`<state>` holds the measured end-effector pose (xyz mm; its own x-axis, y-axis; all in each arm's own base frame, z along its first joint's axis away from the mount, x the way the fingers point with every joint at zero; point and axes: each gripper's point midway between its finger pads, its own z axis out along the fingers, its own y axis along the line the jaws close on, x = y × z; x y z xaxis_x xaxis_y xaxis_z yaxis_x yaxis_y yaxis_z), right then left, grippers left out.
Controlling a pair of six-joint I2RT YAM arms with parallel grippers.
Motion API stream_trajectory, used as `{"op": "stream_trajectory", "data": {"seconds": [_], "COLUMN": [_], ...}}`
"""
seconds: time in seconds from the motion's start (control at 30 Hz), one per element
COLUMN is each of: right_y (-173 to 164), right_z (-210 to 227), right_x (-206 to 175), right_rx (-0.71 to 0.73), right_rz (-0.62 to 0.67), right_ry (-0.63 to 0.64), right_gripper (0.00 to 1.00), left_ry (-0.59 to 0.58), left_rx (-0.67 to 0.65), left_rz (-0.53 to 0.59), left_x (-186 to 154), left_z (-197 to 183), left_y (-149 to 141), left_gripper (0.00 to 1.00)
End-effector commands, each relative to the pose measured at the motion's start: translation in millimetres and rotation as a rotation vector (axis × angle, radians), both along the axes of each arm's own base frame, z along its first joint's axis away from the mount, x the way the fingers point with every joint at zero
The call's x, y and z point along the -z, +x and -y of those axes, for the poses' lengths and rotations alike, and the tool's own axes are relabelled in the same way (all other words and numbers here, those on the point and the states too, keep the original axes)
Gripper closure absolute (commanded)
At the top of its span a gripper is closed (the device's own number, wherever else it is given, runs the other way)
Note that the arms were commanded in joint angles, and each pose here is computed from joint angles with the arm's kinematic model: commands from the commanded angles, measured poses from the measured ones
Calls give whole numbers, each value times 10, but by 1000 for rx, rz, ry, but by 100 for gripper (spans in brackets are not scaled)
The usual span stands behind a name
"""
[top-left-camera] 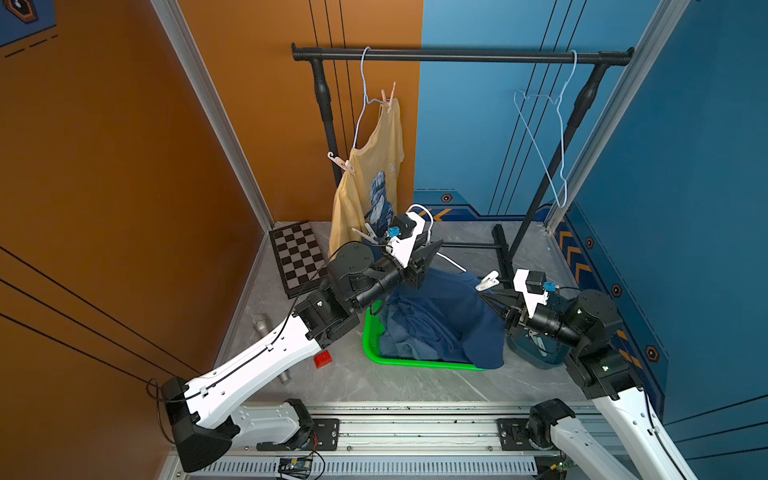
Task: Remove the clothespins securing t-shirts to the hanger
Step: Pick up the hanger from the clothes rail.
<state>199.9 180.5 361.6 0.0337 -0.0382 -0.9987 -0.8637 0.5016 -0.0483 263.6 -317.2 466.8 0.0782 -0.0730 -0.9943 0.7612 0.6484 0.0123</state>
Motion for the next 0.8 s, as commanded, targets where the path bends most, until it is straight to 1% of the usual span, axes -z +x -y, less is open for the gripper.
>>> {"op": "stream_trajectory", "data": {"seconds": [0.0, 0.1, 0.17, 0.2, 0.23, 0.3, 0.33, 0.37, 0.43, 0.47, 0.63, 0.77], "right_y": [-56, -50, -52, -50, -48, -49, -57, -62, -60, -61, -64, -92], "right_z": [2, -4, -14, -13, -12, -3, -1, 6, 32, 46, 129, 153], "right_x": [-87, -46, -11, 9, 38, 78, 104, 132, 182, 199, 259, 259], "right_rx": [-15, -19, -28, -28, -28, -25, -28, -26, -17, -11, 10, 1], "right_rz": [53, 45, 33, 24, 16, 7, 2, -7, -27, -32, -59, -113], "right_ry": [-16, -38, -55, -64, -76, -102, -119, -137, -176, -195, -264, -316], "right_gripper": [100, 100, 100, 96, 84, 64, 52, 41, 10, 1, 0, 0], "left_ry": [-46, -45, -49, -44, -40, -29, -22, -15, -8, -5, -8, -42], "left_rx": [26, 6, -4, -8, -14, -37, -52, -69, -105, -120, -231, -329], "left_rz": [38, 31, 34, 37, 44, 57, 63, 60, 49, 44, 32, 22], "left_x": [-208, -157, -150, -138, -139, -128, -110, -68, 18, 54, 159, 217], "left_z": [7, -35, -70, -84, -104, -155, -192, -223, -313, -349, -571, -737], "left_y": [-77, -64, -71, -73, -76, -69, -67, -52, -28, -20, 43, 121], "left_gripper": [78, 90, 95, 98, 100, 100, 100, 100, 100, 100, 100, 100]}}
